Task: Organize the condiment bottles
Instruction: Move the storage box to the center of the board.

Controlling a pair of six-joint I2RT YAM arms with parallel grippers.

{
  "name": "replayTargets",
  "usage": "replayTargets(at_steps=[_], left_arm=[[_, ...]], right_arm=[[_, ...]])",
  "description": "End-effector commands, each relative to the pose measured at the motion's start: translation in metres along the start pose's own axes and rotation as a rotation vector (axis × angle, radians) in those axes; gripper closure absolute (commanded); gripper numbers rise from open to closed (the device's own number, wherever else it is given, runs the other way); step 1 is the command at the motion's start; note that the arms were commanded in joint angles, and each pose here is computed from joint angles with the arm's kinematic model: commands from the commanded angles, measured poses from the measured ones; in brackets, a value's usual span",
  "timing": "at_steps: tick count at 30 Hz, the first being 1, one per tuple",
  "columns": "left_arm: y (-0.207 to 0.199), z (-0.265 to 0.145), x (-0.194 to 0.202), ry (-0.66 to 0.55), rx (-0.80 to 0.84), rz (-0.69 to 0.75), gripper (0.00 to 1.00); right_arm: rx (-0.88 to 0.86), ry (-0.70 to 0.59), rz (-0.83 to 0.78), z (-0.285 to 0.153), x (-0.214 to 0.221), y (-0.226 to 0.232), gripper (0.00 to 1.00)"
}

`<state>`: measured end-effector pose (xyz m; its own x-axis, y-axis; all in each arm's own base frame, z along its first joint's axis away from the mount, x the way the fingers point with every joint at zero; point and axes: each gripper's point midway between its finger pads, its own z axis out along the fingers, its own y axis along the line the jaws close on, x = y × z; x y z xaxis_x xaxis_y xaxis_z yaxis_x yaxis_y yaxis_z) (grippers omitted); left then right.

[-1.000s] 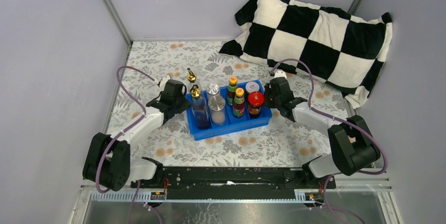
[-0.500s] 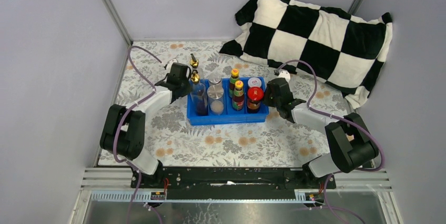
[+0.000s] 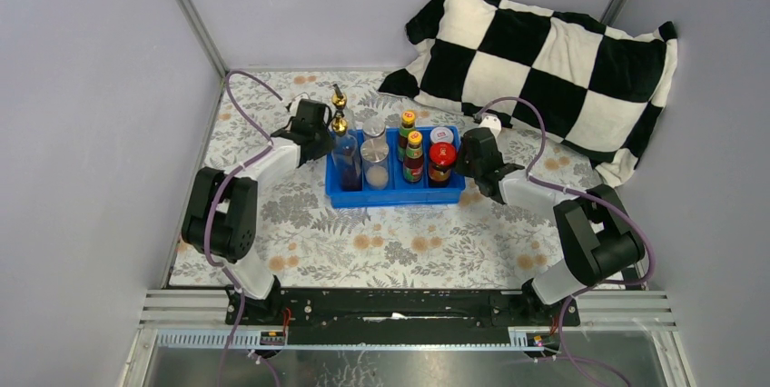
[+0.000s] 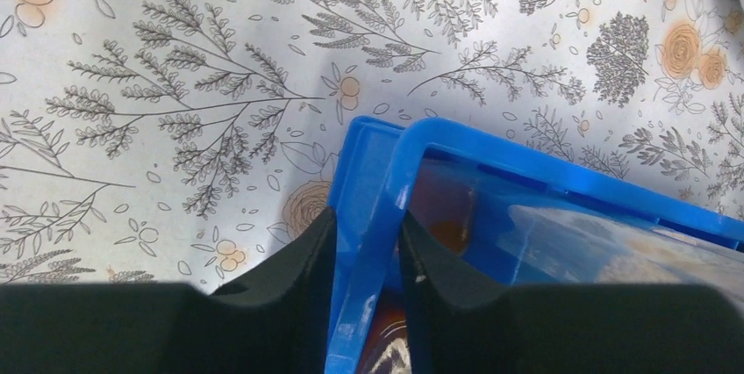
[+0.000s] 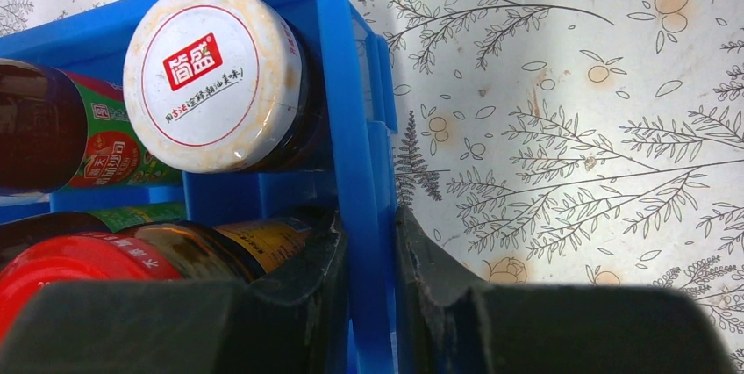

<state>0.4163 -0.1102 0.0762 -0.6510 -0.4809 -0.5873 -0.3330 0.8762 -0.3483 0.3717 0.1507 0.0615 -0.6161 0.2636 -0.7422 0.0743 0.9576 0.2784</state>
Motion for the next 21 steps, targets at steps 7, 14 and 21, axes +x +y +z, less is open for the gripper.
replayTargets(at_steps=[7, 14, 21], left_arm=[[0.039, -0.034, -0.020, -0.053, -0.134, -0.041, 0.42], [0.040, -0.060, -0.032, -0.093, -0.117, -0.057, 0.41], [0.037, -0.091, -0.040, -0.134, -0.083, -0.081, 0.41]], right_arm=[[0.068, 0.079, 0.074, -0.011, 0.024, -0.019, 0.73], [0.106, 0.025, 0.064, -0.034, 0.005, -0.027, 0.64], [0.096, -0.053, 0.051, -0.062, -0.028, -0.024, 0.55]])
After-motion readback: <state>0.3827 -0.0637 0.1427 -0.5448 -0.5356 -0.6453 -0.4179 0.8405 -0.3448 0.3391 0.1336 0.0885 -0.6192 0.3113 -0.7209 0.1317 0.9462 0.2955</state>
